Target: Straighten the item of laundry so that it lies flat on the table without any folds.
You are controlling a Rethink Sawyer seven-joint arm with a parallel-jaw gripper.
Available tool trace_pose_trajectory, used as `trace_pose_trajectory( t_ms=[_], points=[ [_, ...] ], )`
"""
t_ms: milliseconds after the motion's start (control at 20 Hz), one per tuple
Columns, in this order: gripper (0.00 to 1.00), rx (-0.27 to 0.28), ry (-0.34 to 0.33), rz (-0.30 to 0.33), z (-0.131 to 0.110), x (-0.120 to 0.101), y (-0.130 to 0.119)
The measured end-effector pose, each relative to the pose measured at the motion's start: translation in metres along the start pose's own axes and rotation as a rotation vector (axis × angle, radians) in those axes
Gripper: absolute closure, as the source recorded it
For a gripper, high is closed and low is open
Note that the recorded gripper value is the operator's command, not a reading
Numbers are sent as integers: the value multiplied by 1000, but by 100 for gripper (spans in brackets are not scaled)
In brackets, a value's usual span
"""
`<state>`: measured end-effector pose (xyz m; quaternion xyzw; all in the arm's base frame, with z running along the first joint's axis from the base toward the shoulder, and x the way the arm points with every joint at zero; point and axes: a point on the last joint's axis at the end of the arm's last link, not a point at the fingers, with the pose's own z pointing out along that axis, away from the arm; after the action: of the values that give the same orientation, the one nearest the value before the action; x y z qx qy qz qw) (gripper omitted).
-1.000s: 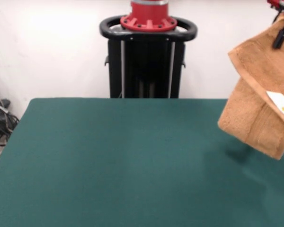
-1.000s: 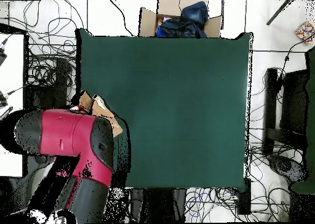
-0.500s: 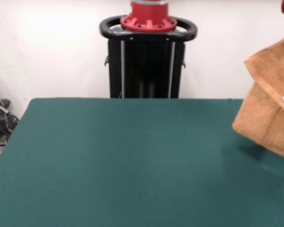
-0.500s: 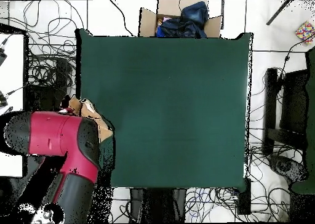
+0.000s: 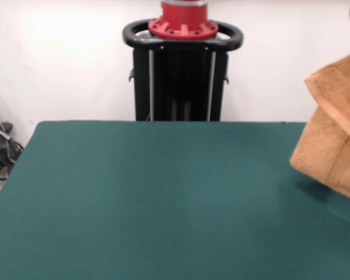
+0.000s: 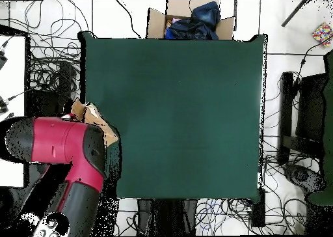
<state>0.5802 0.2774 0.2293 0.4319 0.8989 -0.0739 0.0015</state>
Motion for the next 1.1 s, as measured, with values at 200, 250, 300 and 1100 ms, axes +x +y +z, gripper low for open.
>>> trace_pose_trajectory(
  t_ms=[200, 250, 300, 1100],
  points=[
    [100, 3, 4, 28, 5, -13, -9],
    [100, 2, 3, 40, 7, -20, -12],
    [100, 0, 3, 55, 9, -27, -16],
    [0, -7, -46, 193, 47, -238, -124]
  ],
)
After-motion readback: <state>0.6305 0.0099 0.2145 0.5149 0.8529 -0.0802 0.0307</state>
